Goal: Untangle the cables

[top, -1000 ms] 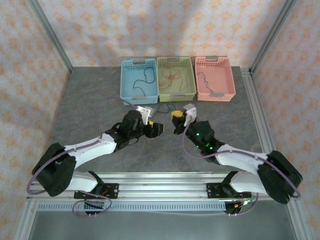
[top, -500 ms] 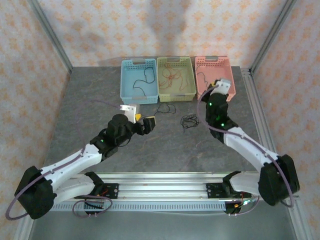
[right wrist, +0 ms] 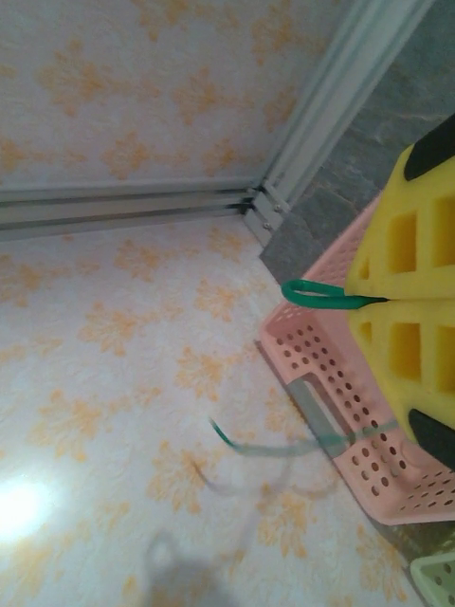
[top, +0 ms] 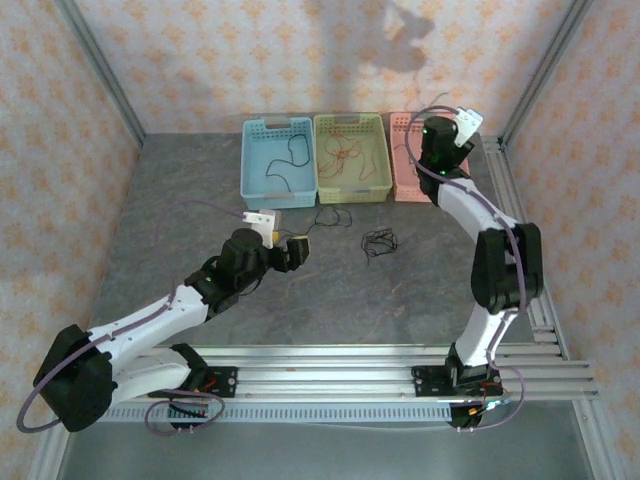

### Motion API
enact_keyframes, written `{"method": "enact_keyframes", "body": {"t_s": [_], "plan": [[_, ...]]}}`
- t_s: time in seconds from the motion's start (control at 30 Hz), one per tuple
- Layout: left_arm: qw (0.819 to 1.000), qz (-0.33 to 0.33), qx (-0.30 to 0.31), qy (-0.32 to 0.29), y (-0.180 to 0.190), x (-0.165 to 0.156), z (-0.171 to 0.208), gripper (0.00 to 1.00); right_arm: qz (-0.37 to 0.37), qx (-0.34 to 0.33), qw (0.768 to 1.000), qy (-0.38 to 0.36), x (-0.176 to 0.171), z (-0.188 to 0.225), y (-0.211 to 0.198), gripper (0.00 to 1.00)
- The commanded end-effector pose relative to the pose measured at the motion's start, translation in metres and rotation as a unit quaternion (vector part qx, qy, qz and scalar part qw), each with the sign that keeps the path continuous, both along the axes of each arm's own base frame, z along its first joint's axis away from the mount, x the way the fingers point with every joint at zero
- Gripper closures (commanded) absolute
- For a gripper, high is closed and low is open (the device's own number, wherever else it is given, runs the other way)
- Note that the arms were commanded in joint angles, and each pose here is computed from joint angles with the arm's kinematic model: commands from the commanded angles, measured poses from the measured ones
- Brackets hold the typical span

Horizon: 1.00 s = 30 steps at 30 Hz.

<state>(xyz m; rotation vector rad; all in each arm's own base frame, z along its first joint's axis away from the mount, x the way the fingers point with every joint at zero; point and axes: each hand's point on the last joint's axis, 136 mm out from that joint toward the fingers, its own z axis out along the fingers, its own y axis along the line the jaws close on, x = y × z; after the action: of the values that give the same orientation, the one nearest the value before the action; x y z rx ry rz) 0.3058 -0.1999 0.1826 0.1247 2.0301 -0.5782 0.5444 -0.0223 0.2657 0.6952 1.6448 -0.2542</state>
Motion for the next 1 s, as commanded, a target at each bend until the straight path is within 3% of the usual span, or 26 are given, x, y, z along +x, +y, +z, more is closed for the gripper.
{"method": "enact_keyframes", "body": {"t_s": [0.0, 0.03, 0.07, 0.13, 0.2, 0.33, 0.67, 0.83, 0.97], "plan": [[1.000, -0.002, 0.008, -0.004, -0.003, 0.002, 0.004, 0.16, -0.003, 0.026, 0.999, 0.040, 0.022, -0.037, 0.003, 1.00], [1.000, -0.003, 0.008, -0.004, -0.003, 0.002, 0.004, 0.16, 0.002, 0.031, 0.998, 0.053, 0.030, -0.047, 0.006, 1.00], [1.000, -0.003, 0.008, -0.003, -0.003, 0.002, 0.003, 0.16, 0.003, 0.035, 0.997, 0.063, 0.034, -0.054, 0.008, 0.93], [1.000, -0.004, 0.010, -0.002, -0.003, 0.002, 0.002, 0.16, 0.000, 0.043, 0.996, 0.072, 0.038, -0.066, 0.007, 0.69], [1.000, -0.004, 0.010, -0.001, -0.004, 0.002, 0.002, 0.16, 0.009, 0.050, 0.996, 0.075, 0.039, -0.070, 0.009, 0.58], [1.000, -0.005, 0.009, -0.001, -0.004, 0.002, 0.003, 0.16, 0.014, 0.051, 0.996, 0.075, 0.033, -0.060, 0.005, 0.46], [1.000, -0.007, 0.008, 0.002, -0.006, 0.002, 0.003, 0.16, 0.070, 0.089, 0.993, 0.039, -0.013, -0.015, 0.008, 0.42], [1.000, -0.006, 0.009, 0.005, -0.006, 0.003, 0.001, 0.16, 0.136, 0.154, 0.977, 0.048, -0.055, -0.032, 0.035, 0.47], [1.000, -0.001, 0.018, 0.012, -0.005, 0.006, -0.004, 0.17, 0.204, 0.170, 0.959, 0.098, -0.092, -0.061, 0.083, 0.47]]}}
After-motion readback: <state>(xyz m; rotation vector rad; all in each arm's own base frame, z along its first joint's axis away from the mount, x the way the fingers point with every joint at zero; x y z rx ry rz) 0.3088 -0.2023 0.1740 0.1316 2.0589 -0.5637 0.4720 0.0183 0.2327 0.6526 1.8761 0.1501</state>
